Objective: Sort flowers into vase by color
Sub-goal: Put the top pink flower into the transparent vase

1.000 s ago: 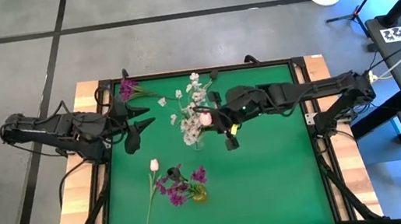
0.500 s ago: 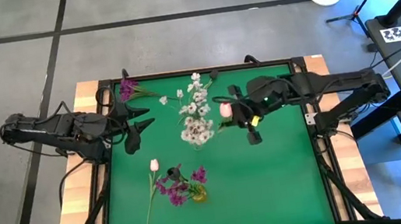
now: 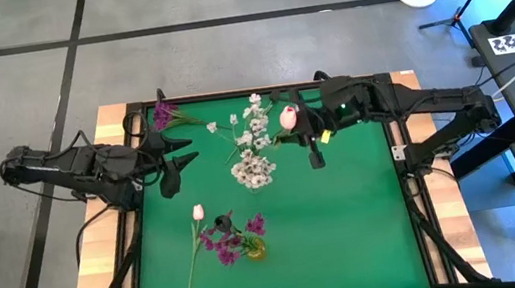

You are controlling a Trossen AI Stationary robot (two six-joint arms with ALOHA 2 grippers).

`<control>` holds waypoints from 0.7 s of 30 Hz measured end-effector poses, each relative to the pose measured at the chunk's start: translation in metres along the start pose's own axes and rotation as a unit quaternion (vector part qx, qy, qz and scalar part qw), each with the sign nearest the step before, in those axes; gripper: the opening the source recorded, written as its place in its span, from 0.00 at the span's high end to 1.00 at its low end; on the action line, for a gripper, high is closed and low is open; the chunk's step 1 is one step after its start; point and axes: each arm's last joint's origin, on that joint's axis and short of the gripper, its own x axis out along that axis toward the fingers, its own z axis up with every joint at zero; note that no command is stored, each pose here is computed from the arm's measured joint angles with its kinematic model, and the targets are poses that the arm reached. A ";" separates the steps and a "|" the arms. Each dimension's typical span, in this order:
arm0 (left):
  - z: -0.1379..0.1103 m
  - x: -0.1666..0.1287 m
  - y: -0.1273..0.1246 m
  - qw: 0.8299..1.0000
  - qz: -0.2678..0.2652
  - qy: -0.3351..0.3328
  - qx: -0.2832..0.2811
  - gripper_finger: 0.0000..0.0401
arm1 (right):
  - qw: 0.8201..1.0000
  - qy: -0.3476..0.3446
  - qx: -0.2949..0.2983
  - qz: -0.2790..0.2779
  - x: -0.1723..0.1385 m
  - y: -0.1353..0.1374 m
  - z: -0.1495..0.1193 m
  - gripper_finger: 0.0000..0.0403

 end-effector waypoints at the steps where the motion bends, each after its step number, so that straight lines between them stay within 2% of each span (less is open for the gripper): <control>1: 0.000 0.000 0.000 1.000 0.000 0.000 0.000 0.55 | 1.000 -0.004 0.000 0.005 0.002 0.000 0.000 0.99; 12: 0.000 0.000 0.000 1.000 0.000 0.001 -0.003 0.55 | 0.998 0.044 0.011 0.039 0.053 0.000 -0.023 0.99; 21: 0.000 0.000 0.000 1.000 0.000 0.002 -0.002 0.55 | 0.996 0.070 0.021 0.058 0.068 0.002 -0.034 0.99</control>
